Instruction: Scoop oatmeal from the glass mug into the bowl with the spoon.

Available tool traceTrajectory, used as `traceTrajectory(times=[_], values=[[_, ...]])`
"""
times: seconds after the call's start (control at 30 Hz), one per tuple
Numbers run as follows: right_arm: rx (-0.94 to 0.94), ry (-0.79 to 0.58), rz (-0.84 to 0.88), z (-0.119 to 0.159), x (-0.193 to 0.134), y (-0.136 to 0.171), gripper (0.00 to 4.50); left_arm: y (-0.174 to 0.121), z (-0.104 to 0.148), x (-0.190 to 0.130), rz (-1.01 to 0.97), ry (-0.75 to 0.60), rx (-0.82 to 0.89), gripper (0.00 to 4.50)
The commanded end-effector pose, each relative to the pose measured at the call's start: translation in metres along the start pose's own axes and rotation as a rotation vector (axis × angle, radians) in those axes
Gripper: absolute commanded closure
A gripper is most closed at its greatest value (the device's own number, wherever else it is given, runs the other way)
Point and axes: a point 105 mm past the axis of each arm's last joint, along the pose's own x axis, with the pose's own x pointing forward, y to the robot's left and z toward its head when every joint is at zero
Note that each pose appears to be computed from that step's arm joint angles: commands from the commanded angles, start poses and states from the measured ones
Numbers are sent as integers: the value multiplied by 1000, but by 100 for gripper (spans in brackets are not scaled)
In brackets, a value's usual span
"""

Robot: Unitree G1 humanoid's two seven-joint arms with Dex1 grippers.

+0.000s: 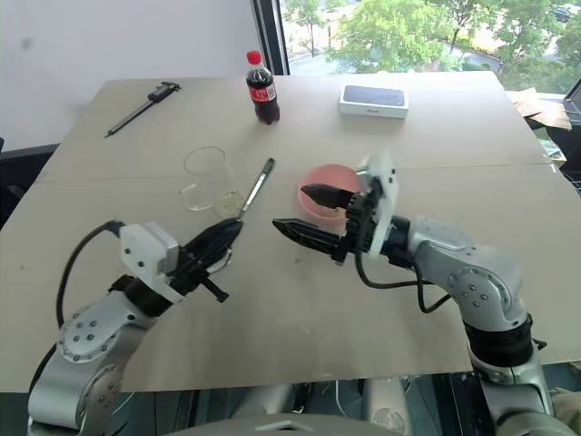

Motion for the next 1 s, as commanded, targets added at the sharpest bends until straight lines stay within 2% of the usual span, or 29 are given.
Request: traceTrajectory(times=[0.03,0.4,0.5,0.73,0.77,1.0], values=[[77,23,-2,-3,11,4,0,-7,6,6,-61,-32,71,434],[257,-87,-3,23,28,9,0,-15,-7,12,-128,-26,154,434],[255,-75,-20,21,25,5,65,-12,-8,13,-114,-28,164,450],[237,-49,-51,17,24,-1,417,-8,-8,16,-93,-41,168,450],[237,-50,-55,17,24,-2,447,-8,-8,16,-92,-41,167,450],[233,-63,-79,19,27,-7,447,-10,-10,15,-70,-25,93,450]])
